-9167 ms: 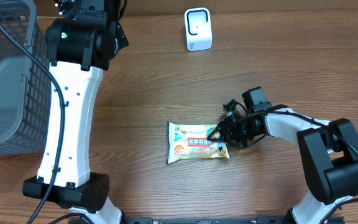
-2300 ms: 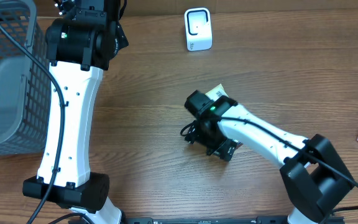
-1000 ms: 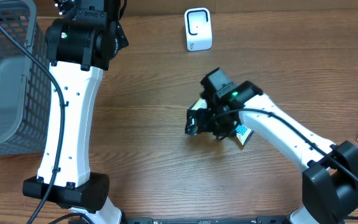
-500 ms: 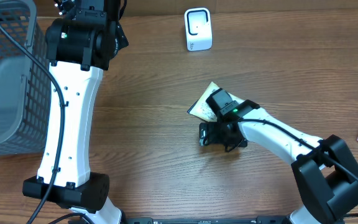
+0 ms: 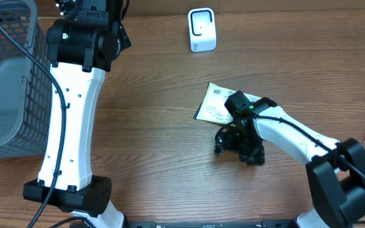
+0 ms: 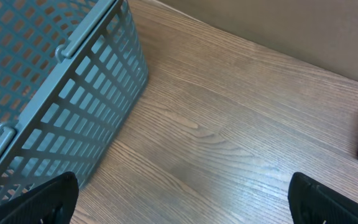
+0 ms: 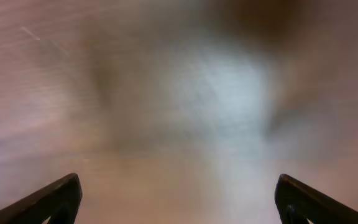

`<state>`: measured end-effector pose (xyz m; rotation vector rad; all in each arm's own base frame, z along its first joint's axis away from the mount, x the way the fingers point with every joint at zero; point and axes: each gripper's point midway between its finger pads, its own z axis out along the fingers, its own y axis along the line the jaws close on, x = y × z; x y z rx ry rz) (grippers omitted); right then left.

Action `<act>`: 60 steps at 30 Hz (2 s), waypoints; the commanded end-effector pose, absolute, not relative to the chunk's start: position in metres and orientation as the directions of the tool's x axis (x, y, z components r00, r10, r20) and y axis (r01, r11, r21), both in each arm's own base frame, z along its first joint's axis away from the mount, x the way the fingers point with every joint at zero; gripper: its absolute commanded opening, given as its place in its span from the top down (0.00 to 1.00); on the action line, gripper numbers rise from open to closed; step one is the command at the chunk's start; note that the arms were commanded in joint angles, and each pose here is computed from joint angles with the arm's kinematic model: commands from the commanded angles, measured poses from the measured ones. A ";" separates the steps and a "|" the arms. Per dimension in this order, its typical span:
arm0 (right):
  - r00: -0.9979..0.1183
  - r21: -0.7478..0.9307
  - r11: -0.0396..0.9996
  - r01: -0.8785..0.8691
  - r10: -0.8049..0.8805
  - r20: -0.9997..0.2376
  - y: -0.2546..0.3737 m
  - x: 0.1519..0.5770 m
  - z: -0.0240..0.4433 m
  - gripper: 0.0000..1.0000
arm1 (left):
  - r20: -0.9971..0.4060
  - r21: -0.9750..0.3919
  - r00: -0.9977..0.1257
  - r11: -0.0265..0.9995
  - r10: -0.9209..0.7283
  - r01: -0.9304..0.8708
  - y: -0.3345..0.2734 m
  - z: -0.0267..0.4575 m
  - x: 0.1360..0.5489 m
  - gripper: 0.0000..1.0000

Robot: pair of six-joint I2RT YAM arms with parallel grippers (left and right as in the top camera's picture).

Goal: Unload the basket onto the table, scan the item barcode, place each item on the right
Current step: 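Drag the yellow bag right along the table with the right gripper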

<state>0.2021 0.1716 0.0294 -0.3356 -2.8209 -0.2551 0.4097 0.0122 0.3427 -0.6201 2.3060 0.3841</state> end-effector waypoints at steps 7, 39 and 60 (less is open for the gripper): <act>-0.857 0.218 0.840 0.497 0.436 0.275 0.147 0.225 0.072 0.00 | -0.708 0.089 -0.624 0.835 -0.331 -0.543 0.011 0.343 0.412 0.00; -0.875 0.544 0.691 0.477 0.435 0.214 0.129 0.328 0.024 0.00 | -0.708 0.089 -0.624 0.835 -0.331 -0.543 0.011 0.343 0.412 0.00; -0.892 0.502 0.740 0.448 0.403 0.202 0.102 0.318 0.017 0.00 | -0.708 0.089 -0.624 0.835 -0.331 -0.543 0.011 0.343 0.412 0.00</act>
